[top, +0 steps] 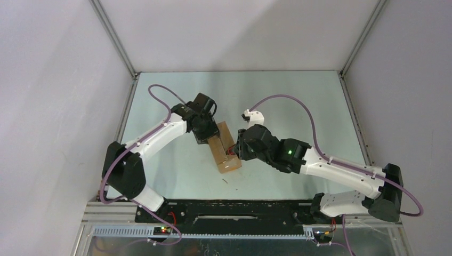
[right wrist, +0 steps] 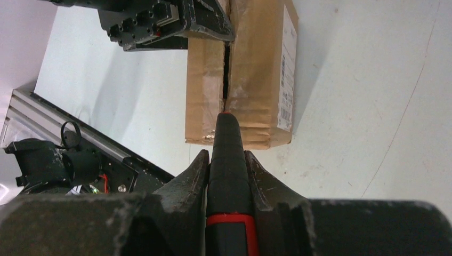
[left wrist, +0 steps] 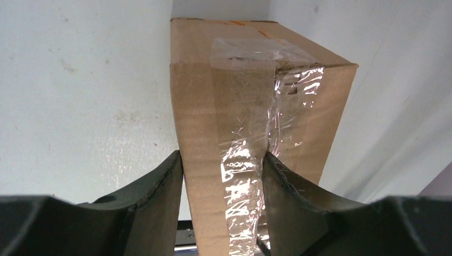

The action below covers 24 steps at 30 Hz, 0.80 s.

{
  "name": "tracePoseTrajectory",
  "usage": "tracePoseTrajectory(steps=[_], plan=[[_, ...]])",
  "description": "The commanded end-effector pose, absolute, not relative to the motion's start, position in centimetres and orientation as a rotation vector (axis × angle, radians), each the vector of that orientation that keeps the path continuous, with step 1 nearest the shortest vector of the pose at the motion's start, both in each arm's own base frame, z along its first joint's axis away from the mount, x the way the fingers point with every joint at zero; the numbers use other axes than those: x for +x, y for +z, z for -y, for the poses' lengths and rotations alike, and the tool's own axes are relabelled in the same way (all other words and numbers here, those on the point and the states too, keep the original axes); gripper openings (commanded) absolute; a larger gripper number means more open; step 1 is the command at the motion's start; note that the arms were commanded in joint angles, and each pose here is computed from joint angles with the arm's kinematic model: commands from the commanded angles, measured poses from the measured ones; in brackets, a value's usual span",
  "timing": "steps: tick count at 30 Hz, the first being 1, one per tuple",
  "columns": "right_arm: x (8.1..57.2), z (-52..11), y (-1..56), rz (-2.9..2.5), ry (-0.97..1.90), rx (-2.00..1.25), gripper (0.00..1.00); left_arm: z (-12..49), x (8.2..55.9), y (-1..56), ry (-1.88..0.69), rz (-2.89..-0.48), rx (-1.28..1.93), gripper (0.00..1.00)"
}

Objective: Unpack the express box

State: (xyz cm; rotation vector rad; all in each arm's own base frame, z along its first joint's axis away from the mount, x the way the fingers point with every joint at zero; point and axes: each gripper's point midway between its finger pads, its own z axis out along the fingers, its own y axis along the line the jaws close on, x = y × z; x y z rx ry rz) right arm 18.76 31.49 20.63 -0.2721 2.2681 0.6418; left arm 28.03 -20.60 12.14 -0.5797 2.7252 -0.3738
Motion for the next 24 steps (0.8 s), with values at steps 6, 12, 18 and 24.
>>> tracePoseTrajectory(steps=[6, 12, 18, 24], plan=[[13.2, -29.1, 17.7, -2.481, 0.675, -0.414, 0.0, 17.7, 30.9, 12.0, -0.274, -2.554, -0.72, 0.35], [12.9, -28.6, 17.5, -2.484, 0.679, -0.412, 0.0, 17.7, 30.9, 12.0, -0.272, -2.553, -0.722, 0.35], [11.8, -27.4, 16.6, -2.522, 0.672, -0.413, 0.0, 17.6, 30.8, 11.9, -0.263, -2.556, -0.721, 0.35], [10.6, -26.2, 16.1, -2.55, 0.708, -0.388, 0.0, 17.5, 30.8, 11.8, -0.255, -2.556, -0.722, 0.35]])
